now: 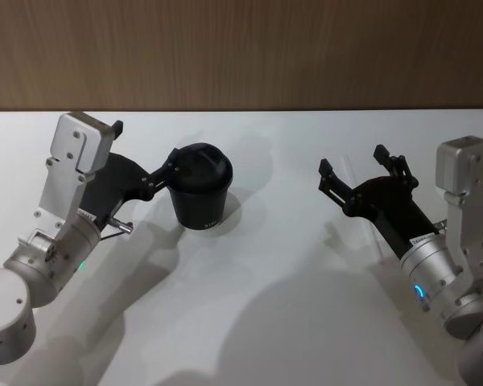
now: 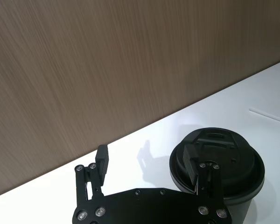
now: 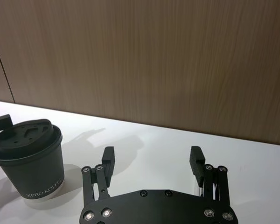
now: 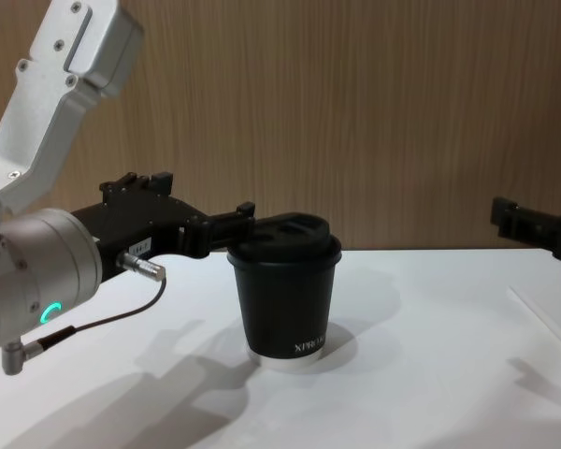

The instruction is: Pick up the straw with one hand, pass it to the other hand, and insert it into the cup.

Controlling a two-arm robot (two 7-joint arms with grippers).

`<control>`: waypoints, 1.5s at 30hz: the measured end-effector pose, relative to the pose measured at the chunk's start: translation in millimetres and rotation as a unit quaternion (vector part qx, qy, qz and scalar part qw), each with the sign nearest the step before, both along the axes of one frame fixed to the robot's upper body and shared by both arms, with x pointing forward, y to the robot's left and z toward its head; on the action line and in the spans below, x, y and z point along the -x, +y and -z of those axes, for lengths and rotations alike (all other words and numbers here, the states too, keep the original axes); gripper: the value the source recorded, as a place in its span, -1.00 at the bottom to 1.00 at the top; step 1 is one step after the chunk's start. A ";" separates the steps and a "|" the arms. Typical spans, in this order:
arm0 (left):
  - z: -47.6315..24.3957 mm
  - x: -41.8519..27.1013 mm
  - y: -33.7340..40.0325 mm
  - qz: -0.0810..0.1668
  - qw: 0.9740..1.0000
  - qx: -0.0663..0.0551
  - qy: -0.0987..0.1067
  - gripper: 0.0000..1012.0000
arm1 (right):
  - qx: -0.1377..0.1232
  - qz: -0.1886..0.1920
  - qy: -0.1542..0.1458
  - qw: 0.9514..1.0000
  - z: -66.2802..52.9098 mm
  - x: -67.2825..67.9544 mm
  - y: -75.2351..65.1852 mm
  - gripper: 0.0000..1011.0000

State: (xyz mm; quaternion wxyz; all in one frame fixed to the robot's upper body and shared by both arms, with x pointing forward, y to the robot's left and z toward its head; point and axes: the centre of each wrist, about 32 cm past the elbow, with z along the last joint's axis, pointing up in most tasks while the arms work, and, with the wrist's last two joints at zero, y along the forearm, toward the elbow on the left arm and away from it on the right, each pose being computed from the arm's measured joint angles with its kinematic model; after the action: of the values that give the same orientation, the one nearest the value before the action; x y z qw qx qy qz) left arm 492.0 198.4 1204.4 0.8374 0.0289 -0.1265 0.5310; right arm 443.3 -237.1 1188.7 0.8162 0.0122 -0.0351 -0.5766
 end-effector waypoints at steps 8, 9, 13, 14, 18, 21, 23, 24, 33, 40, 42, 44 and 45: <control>0.0 0.0 0.0 0.000 1.000 0.000 0.000 0.98 | 0.000 0.000 0.000 1.000 0.0 0.0 0.0 0.98; 0.0 0.0 0.0 0.000 1.000 0.000 0.000 0.98 | 0.000 0.000 0.000 1.000 0.0 0.0 0.0 0.98; 0.0 0.0 0.0 0.000 1.000 0.000 0.000 0.98 | 0.000 0.000 0.000 1.000 0.0 0.0 0.0 0.98; 0.0 0.0 0.0 0.000 1.000 0.000 0.000 0.98 | 0.000 0.000 0.000 1.000 0.0 0.0 0.0 0.98; 0.0 0.0 0.0 0.000 1.000 0.000 0.000 0.98 | 0.000 0.000 0.000 1.000 0.0 0.0 0.0 0.98; 0.0 0.0 0.0 0.000 1.000 0.000 0.000 0.98 | 0.000 0.000 0.000 1.000 0.0 0.0 0.0 0.98; 0.0 0.0 0.0 0.000 1.000 0.000 0.000 0.98 | 0.000 0.000 0.000 1.000 0.0 0.0 0.0 0.98; 0.0 0.0 0.0 0.000 1.000 0.000 0.000 0.98 | 0.000 0.000 0.000 1.000 0.0 0.0 0.0 0.98; 0.0 0.0 0.0 0.000 1.000 0.000 0.000 0.98 | 0.001 0.001 0.000 1.000 -0.2 0.7 -0.1 0.98; 0.0 0.0 0.0 0.000 1.000 0.000 0.000 0.98 | 0.005 0.010 0.002 1.000 -2.4 4.9 0.1 0.98; 0.0 0.0 0.0 0.000 1.000 0.000 0.000 0.98 | 0.006 0.011 0.002 1.000 -2.9 5.8 0.2 0.98; 0.0 0.0 0.0 0.000 1.000 0.000 0.000 0.98 | 0.008 0.015 0.004 1.000 -3.7 7.2 0.2 0.98; 0.0 0.0 0.0 0.000 1.000 0.000 0.000 0.98 | 0.009 0.016 0.005 1.000 -4.3 7.9 0.3 0.98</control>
State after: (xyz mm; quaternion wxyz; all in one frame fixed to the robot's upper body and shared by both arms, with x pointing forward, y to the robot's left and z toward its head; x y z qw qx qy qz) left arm 492.0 198.4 1204.4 0.8374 0.0289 -0.1265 0.5310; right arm 435.4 -236.8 1193.0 0.8072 0.0012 -0.0361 -0.5892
